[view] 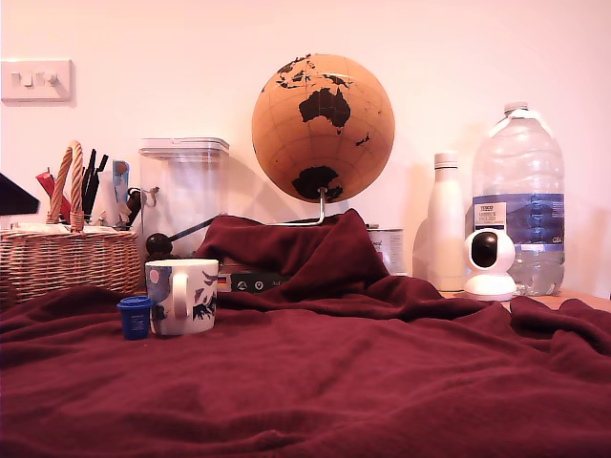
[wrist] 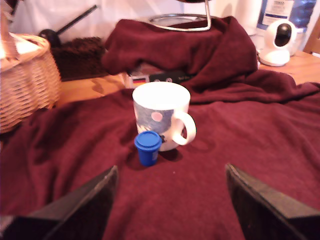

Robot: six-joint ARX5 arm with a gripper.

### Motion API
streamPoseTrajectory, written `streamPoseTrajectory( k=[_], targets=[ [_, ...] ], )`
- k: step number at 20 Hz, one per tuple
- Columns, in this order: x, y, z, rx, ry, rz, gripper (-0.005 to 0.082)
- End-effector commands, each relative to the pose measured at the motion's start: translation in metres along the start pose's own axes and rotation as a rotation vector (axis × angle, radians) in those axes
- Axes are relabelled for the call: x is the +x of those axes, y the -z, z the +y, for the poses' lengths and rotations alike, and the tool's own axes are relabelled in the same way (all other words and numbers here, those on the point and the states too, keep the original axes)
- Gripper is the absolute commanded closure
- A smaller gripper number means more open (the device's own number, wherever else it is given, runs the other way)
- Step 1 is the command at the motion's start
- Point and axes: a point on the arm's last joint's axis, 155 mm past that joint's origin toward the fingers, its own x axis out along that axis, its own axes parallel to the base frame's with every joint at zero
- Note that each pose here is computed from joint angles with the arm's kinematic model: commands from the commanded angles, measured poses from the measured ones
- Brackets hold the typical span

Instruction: Pick up the coffee capsules on the table and drop them inside the coffee cup

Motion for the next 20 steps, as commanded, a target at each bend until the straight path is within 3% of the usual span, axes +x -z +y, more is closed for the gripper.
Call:
streamPoseTrajectory(
  k=[1,12,20],
  targets=[
    [0.005,0.001,-0.001,0.008,0.016,-0.007,0.0145],
    [0.036,0.032,0.007,0.002,0.041,0.004,0.0145],
    [0.055,0.051,0.015,-0.056,0.043,0.000,0.0145]
  ],
)
